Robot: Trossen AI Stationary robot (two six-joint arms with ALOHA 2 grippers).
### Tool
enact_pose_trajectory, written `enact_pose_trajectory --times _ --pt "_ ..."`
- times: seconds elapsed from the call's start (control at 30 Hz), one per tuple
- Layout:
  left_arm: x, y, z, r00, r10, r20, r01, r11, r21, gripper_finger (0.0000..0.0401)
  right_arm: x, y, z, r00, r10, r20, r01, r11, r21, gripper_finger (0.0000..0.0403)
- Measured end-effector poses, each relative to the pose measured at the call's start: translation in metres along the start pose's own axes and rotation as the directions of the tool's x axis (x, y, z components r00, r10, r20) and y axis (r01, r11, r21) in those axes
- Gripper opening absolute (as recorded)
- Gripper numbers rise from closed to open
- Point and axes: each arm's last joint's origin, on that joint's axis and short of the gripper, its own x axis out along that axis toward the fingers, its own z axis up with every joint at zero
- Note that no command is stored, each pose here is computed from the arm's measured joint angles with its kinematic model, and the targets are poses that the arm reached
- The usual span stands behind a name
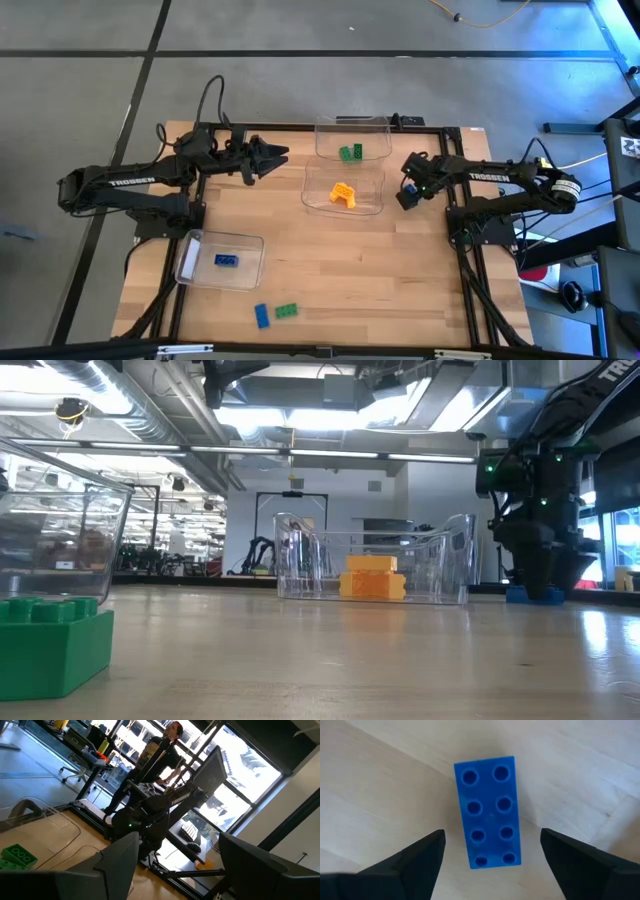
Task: Sort & place blocks by color
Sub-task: Put the top blue game piece into the bottom bottom transparent bin
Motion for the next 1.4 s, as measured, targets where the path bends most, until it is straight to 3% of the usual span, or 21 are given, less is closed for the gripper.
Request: enact_pose_trajectory --times 0.33,0.63,1.4 --pt "0.0 -0.0001 -0.0001 1.0 -0.003 -0.003 0.003 1.0 0.0 0.0266 0.0074 -0.0038 -0.0049 0.999 -0.028 0.016 0.028 0.998 0.055 0.0248" --pt "0.0 -0.0003 -0.0003 1.0 -0.01 -0.008 0.01 1.0 0.0 0.0266 0.0076 -0.0047 -0.0047 0.998 -0.054 0.028 0.052 0.995 0.08 0.0149" --pt "0.0 -0.0003 -0.0002 1.0 -0.009 -0.007 0.009 1.0 0.001 0.0266 0.0082 -0.0051 -0.0046 0.997 -0.069 0.038 0.064 0.992 0.106 0.0147"
